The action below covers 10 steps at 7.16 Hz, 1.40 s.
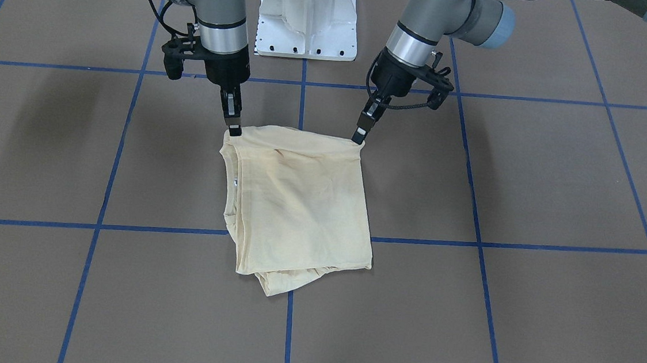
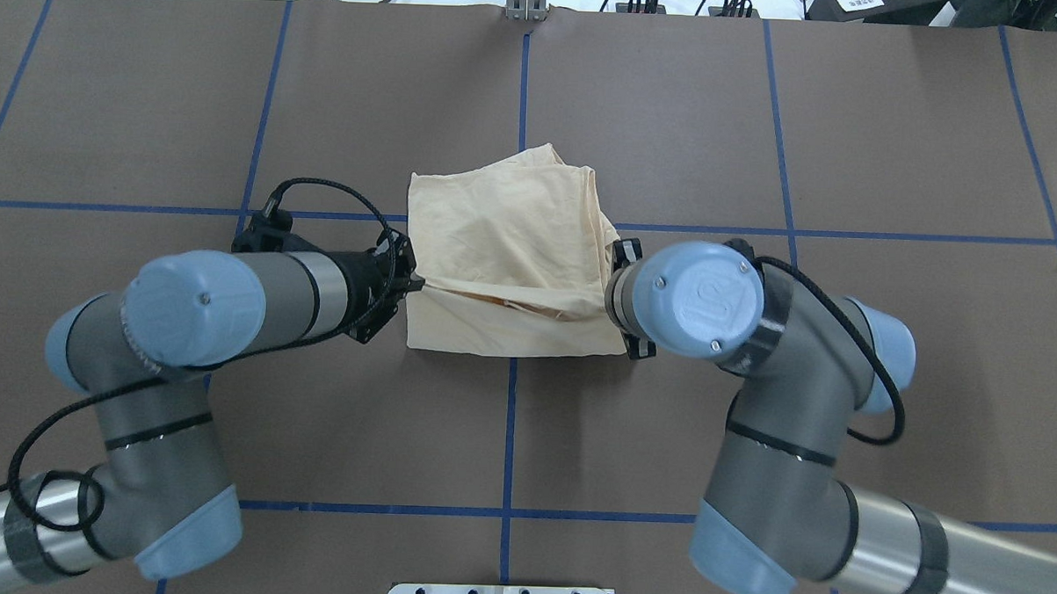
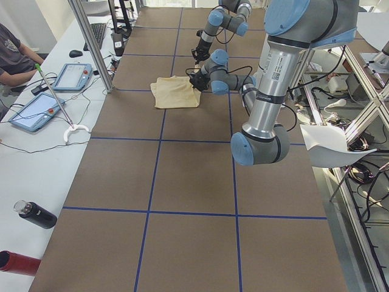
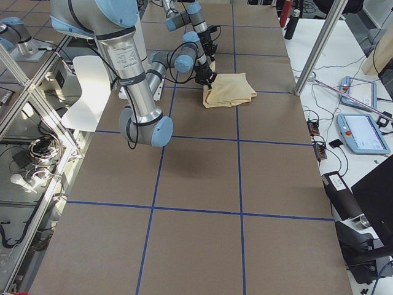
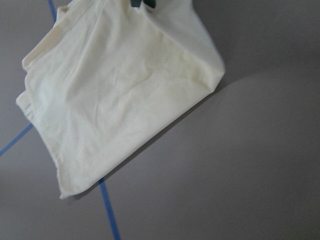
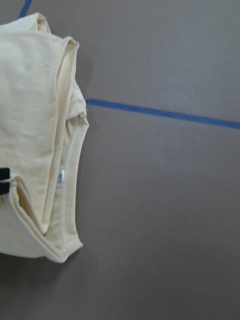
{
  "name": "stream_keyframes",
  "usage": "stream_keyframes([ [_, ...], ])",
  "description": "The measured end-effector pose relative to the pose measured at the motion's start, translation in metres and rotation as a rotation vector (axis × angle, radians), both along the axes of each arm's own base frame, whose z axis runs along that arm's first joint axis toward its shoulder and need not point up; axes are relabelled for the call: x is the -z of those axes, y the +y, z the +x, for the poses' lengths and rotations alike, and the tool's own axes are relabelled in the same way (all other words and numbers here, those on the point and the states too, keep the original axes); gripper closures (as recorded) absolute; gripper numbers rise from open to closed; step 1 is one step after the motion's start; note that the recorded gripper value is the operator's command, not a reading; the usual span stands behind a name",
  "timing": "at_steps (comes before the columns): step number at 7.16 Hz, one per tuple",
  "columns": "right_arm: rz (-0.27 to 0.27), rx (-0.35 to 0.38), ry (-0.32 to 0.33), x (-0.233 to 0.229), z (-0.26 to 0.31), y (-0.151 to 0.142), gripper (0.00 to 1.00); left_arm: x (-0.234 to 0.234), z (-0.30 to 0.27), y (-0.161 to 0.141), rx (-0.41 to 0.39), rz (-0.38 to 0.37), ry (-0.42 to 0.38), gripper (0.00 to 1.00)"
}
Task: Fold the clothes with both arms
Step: 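Lift the near edge with both grippers and fold it toward the far edge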
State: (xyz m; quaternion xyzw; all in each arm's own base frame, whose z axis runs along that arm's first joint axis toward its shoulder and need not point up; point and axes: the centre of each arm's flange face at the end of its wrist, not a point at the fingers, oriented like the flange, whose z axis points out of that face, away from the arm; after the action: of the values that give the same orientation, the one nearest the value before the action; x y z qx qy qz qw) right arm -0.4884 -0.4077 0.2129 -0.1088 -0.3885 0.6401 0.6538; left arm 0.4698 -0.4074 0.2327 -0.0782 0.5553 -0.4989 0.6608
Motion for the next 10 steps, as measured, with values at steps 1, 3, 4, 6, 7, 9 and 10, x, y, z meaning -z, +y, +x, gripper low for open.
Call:
stream_keyframes([
  [1,-0.005,0.005,0.025,0.007,-0.008,-0.04,1.0,-0.003,0.0,-0.032,0.016,0.01,-0.029,1.0],
  [3,0.0,0.025,0.077,0.01,-0.029,-0.112,1.0,-0.013,0.006,-0.082,0.037,0.005,-0.06,1.0],
  [4,0.013,0.039,0.09,0.002,-0.036,-0.14,1.0,-0.024,0.014,-0.102,0.049,0.006,-0.062,1.0],
  [6,0.021,0.071,0.123,-0.011,-0.053,-0.177,1.0,-0.045,0.035,-0.136,0.067,0.003,-0.067,1.0],
  [7,0.025,0.076,0.13,-0.014,-0.06,-0.19,1.0,-0.053,0.042,-0.151,0.074,0.011,-0.073,1.0],
  [9,0.05,0.088,0.143,-0.021,-0.067,-0.217,1.0,-0.069,0.045,-0.175,0.085,0.032,-0.097,1.0],
  [10,0.062,0.096,0.154,-0.026,-0.066,-0.227,1.0,-0.071,0.049,-0.185,0.089,0.039,-0.103,1.0],
])
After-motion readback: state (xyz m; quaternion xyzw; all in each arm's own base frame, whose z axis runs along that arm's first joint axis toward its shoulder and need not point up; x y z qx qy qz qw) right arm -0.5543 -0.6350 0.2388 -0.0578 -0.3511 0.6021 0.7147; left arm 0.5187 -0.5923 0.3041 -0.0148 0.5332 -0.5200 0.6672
